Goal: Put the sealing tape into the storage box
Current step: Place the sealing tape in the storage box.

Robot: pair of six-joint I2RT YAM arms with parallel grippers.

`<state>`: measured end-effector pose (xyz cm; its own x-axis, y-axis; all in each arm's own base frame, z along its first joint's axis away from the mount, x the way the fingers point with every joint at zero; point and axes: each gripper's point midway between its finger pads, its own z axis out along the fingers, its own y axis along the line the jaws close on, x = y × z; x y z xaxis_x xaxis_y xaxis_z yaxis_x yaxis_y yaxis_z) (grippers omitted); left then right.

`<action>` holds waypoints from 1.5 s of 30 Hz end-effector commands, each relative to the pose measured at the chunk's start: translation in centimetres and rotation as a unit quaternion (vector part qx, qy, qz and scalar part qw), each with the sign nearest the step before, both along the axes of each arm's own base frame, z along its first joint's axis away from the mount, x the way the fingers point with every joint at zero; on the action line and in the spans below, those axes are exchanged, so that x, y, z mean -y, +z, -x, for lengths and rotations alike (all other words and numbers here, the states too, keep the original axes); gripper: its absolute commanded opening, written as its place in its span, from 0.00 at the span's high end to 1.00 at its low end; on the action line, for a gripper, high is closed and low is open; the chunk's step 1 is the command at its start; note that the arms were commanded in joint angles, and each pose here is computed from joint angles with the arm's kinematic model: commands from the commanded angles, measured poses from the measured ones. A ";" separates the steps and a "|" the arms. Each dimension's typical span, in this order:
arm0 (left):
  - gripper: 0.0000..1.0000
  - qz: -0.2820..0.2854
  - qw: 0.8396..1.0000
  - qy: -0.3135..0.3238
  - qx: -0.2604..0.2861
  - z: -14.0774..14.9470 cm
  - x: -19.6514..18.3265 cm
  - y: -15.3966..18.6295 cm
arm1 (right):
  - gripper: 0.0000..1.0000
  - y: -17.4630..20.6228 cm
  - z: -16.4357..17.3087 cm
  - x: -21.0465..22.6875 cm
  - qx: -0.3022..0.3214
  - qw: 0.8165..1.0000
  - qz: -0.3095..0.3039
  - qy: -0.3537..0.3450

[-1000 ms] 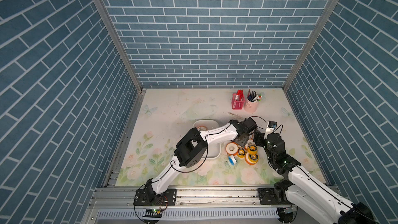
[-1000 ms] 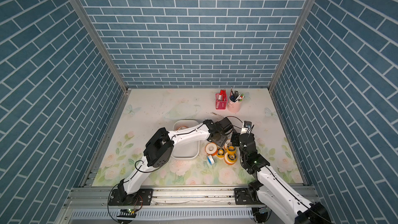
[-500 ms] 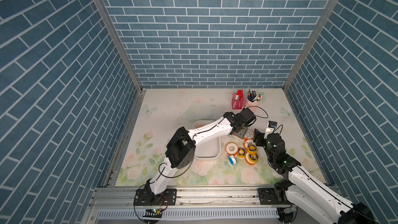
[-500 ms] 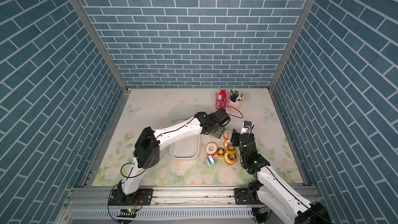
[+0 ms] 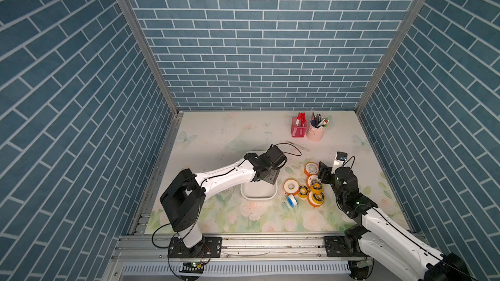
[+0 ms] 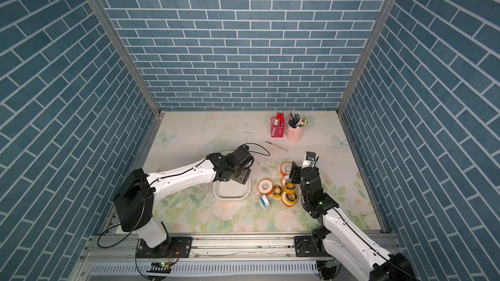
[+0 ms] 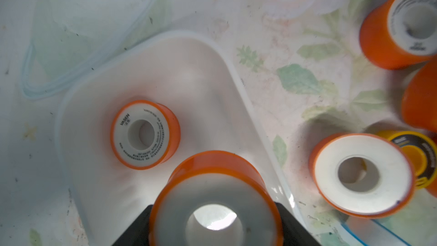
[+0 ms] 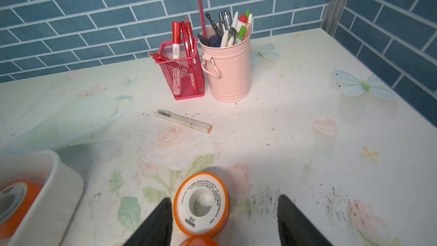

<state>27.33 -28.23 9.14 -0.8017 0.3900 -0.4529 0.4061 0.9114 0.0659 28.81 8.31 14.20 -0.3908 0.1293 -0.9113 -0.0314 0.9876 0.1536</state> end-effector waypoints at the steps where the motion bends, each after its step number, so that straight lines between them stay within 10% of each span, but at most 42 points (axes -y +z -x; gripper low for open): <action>1: 0.35 0.020 1.000 0.006 0.001 -0.4 0.7 -1.0 | 0.30 0.1 -0.1 -0.1 0.003 1.000 -0.015 -0.002; 20: 0.22 0.005 0.999 0.020 -0.033 -1.6 -0.2 -5.6 | 0.30 0.3 -0.1 0.4 0.007 1.000 -0.005 -0.011; 33: 0.10 0.029 0.999 0.021 -0.014 -1.5 -0.4 -1.9 | 0.30 0.2 -0.2 0.1 0.007 1.000 -0.005 -0.003; 37: 0.21 0.051 0.998 0.029 0.000 -0.7 -1.3 0.1 | 0.30 0.1 -0.2 -0.1 0.003 1.000 -0.005 0.002; 45: 0.83 0.033 0.998 0.045 -0.011 1.2 -3.9 -1.5 | 0.30 0.1 -0.2 -0.2 0.003 1.000 -0.005 0.004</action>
